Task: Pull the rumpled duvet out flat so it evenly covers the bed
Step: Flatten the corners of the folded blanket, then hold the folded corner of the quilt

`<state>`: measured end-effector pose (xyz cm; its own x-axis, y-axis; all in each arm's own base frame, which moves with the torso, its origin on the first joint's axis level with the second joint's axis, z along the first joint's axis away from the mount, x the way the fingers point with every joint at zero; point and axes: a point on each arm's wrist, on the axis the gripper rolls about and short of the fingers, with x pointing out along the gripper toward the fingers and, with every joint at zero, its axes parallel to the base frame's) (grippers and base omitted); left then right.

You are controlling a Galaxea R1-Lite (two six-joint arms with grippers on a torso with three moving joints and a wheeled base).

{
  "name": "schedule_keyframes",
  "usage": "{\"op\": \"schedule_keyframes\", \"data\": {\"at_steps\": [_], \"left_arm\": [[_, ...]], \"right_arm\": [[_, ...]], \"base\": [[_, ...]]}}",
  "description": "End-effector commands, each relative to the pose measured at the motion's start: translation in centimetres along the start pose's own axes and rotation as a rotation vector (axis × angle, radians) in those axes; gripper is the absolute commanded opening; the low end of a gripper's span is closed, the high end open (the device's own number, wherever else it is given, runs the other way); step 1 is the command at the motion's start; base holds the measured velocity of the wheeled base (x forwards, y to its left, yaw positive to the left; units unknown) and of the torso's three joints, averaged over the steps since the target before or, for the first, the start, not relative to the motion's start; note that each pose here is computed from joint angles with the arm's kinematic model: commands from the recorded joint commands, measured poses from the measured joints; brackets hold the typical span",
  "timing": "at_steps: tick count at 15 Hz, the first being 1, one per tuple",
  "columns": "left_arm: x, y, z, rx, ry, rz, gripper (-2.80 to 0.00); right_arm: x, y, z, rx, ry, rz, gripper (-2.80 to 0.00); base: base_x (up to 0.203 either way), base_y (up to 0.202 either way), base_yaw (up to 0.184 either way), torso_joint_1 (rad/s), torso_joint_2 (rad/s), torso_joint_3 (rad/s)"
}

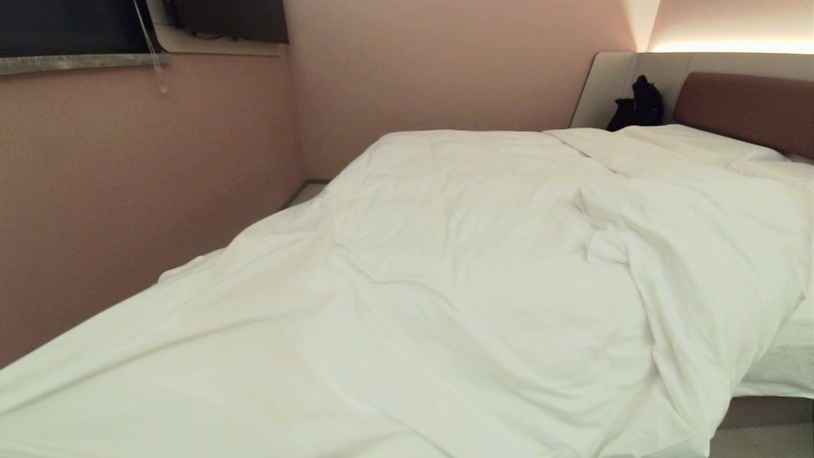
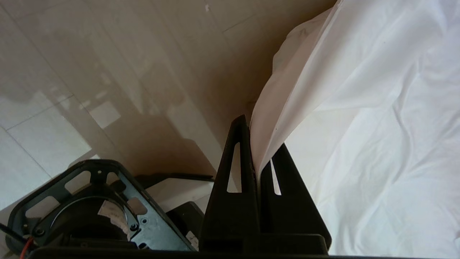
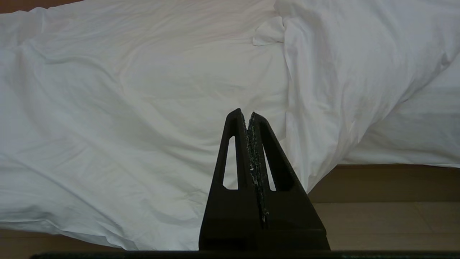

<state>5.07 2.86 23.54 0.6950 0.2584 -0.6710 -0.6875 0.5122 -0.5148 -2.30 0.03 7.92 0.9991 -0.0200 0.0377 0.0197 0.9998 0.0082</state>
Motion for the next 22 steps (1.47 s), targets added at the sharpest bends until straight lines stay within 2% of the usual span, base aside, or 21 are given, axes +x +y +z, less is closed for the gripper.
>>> {"op": "schedule_keyframes", "data": {"at_steps": [1, 4, 11, 12, 22], "left_arm": [[-0.1, -0.3, 0.4, 0.001, -0.018, -0.015, -2.8], [0.2, -0.8, 1.1, 0.006, -0.037, -0.028, -2.8], [0.7, -0.9, 1.5, 0.005, -0.02, -0.025, -2.8], [0.7, -1.0, 1.5, 0.005, -0.018, -0.025, 0.0], [0.6, -1.1, 1.6, 0.014, -0.027, -0.04, 0.0]], "right_arm": [[0.0, 0.0, 0.0, 0.001, 0.001, 0.0, -2.8], [0.0, 0.0, 0.0, 0.0, 0.001, 0.0, -2.8], [0.0, 0.0, 0.0, 0.0, 0.001, 0.0, -2.8], [0.0, 0.0, 0.0, 0.0, 0.001, 0.0, -2.8], [0.0, 0.0, 0.0, 0.0, 0.001, 0.0, -2.8]], "base": [[0.0, 0.0, 0.0, 0.0, 0.0, 0.0], [0.0, 0.0, 0.0, 0.0, 0.0, 0.0], [0.0, 0.0, 0.0, 0.0, 0.0, 0.0], [0.0, 0.0, 0.0, 0.0, 0.0, 0.0], [0.0, 0.0, 0.0, 0.0, 0.0, 0.0]]}}
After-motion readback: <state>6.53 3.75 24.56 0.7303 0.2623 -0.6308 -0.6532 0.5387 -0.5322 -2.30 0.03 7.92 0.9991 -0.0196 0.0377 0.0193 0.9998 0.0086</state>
